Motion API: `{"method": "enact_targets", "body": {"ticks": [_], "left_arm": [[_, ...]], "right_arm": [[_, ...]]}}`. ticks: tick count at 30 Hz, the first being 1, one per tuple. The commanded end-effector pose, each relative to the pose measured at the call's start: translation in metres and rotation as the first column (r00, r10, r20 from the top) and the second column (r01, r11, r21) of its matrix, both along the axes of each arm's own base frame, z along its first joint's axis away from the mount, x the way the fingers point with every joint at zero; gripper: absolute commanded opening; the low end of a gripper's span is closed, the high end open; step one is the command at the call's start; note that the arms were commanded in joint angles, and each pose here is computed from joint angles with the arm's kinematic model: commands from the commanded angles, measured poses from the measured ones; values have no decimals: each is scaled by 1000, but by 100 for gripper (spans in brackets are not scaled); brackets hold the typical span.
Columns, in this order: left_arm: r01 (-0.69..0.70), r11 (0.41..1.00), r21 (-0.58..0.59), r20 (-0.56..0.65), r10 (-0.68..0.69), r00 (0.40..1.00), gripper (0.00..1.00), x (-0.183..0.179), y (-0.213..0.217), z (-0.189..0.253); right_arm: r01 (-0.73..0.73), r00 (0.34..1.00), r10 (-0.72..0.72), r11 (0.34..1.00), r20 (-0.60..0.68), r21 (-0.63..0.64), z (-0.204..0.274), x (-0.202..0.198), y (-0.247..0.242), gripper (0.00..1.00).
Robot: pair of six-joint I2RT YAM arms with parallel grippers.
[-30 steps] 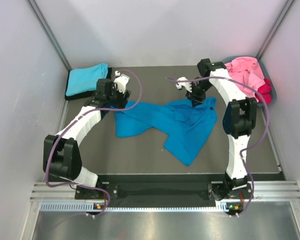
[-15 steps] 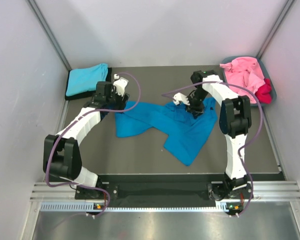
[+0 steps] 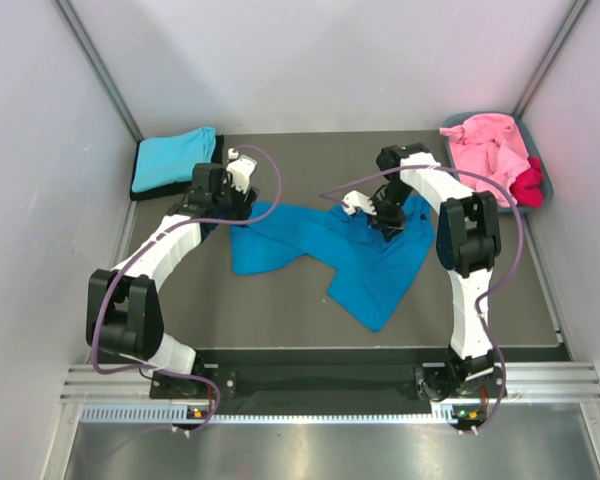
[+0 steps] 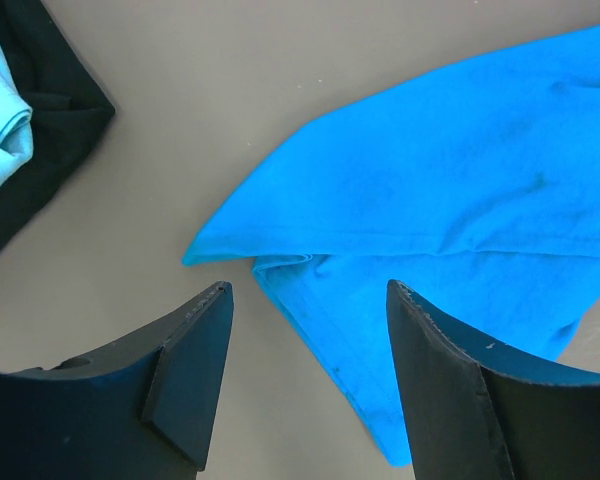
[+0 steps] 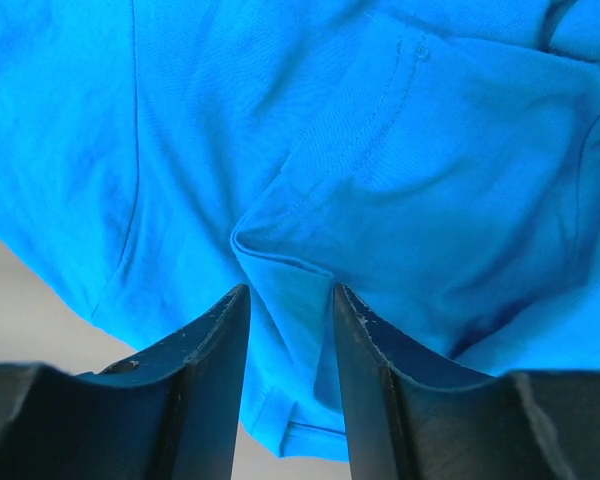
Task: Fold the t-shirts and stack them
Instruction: Flatten the tshirt out
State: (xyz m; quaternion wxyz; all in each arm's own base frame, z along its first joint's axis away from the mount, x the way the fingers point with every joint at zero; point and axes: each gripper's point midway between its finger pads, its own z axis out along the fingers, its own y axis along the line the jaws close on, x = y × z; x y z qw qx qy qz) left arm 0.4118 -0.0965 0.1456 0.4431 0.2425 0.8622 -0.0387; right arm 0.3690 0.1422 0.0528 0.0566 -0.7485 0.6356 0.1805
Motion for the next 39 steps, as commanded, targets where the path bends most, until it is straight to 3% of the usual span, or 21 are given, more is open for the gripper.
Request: {"method": "enact_targets", "body": {"ticks": [1, 4, 8, 10, 12, 14, 17, 24, 27, 29, 32, 33, 34, 35, 39], "left_arm": [[0, 1000, -30, 43, 1, 999, 67, 1, -2, 13], [4, 1000, -29, 44, -3, 999, 67, 0, -3, 12], [6, 999, -32, 45, -5, 999, 67, 1, -3, 12], [7, 999, -34, 47, -5, 999, 67, 1, -3, 13], [8, 999, -34, 52, -6, 999, 67, 1, -3, 14], [6, 999, -35, 55, -4, 998, 68, 1, -3, 14], [9, 999, -36, 55, -7, 998, 67, 0, -3, 14], [12, 999, -33, 54, -11, 998, 67, -2, -3, 13], [2, 1000, -16, 76, 0, 997, 67, 2, 0, 18], [0, 1000, 14, 95, -1, 995, 68, 7, 4, 19], [-51, 994, 94, 99, 42, 994, 74, 16, 20, 17], [-71, 993, 99, 105, 61, 993, 73, 22, 25, 25], [-47, 993, 107, 26, 45, 999, 70, 14, 26, 15], [-46, 992, 114, -48, 52, 998, 64, 16, 32, -2], [-39, 993, 113, -178, 59, 982, 65, 25, 30, -10]], "right_arm": [[-13, 996, 14, 1000, -87, 8, 22, -28, 1, 39], [-7, 996, 7, 1000, -93, 4, 19, -26, 3, 36], [12, 995, -11, 1000, -95, 3, 18, -21, 5, 17], [24, 995, -23, 1000, -96, 5, 19, -21, 7, 12], [33, 995, -32, 999, -94, 8, 20, -20, 7, 12], [40, 994, -39, 999, -99, 6, 20, -20, 8, 22], [49, 992, -49, 999, -117, -3, 15, -23, 8, 25], [62, 988, -64, 998, -141, -18, 10, -27, 8, 2], [93, 991, -92, 996, -99, 5, 24, -17, 11, 0], [148, 988, -150, 987, 26, 59, 51, 13, 16, 0], [258, 914, -305, 946, 269, 199, 116, 68, 18, 0], [310, 864, -383, 916, 326, 256, 145, 77, 16, 0], [330, 795, -438, 893, 420, 307, 167, 101, 10, 0], [345, 757, -472, 876, 452, 336, 181, 107, 5, 0], [405, 611, -581, 813, 538, 417, 225, 126, -14, 0]]}}
